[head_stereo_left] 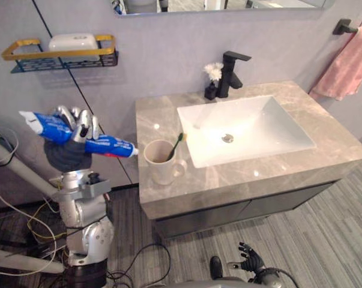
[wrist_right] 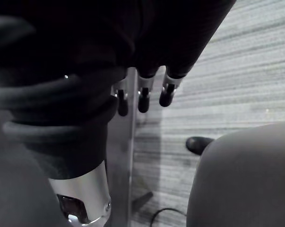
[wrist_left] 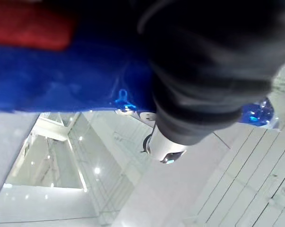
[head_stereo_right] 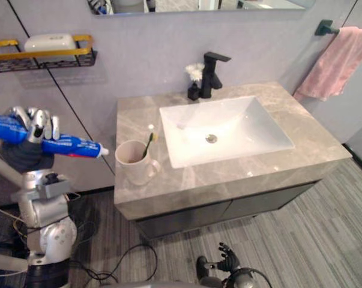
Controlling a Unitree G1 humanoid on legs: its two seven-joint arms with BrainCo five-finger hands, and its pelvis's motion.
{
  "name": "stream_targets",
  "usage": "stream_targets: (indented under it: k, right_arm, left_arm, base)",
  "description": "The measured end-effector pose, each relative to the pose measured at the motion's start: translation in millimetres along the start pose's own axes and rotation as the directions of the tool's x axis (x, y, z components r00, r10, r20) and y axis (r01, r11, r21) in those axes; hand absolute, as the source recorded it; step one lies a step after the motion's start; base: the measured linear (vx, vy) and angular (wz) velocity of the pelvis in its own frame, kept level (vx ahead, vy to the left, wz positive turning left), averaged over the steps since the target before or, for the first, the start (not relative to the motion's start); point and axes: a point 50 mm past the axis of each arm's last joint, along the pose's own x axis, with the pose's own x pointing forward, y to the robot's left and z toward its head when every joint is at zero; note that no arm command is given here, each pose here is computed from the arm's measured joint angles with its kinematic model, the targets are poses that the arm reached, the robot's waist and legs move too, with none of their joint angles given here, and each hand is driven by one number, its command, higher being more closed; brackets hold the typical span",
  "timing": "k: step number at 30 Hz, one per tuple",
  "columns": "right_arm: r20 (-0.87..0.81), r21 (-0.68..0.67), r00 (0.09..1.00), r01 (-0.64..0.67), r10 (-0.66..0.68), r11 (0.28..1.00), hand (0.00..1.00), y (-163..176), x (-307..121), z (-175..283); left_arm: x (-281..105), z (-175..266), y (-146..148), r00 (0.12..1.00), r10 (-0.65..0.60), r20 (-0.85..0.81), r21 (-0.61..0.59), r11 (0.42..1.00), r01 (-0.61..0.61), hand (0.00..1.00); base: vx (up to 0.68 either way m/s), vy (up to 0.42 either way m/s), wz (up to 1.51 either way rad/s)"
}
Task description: Organize washtable
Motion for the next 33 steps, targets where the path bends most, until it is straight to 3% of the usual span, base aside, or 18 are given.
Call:
stream_targets:
  k: [10,33]
  right_arm:
    - [0.019,-0.001,1.000,-0.013,0.013,1.000,0.00,-0.1,1.3,6.8]
    - [0.012,-0.007,1.000,-0.024,0.024,1.000,0.00,2.1,0.3,4.4]
  left_arm:
    - [16.3,-10.2,-5.6,0.997,-0.072,-0.037,0.125,0.989,0.076,1.00]
    - [35.8,-18.1,-26.5,0.986,-0.165,-0.015,0.066,0.984,0.166,1.00]
  base:
    - [0.00,0.000,0.00]
    - [0.00,0.000,0.00]
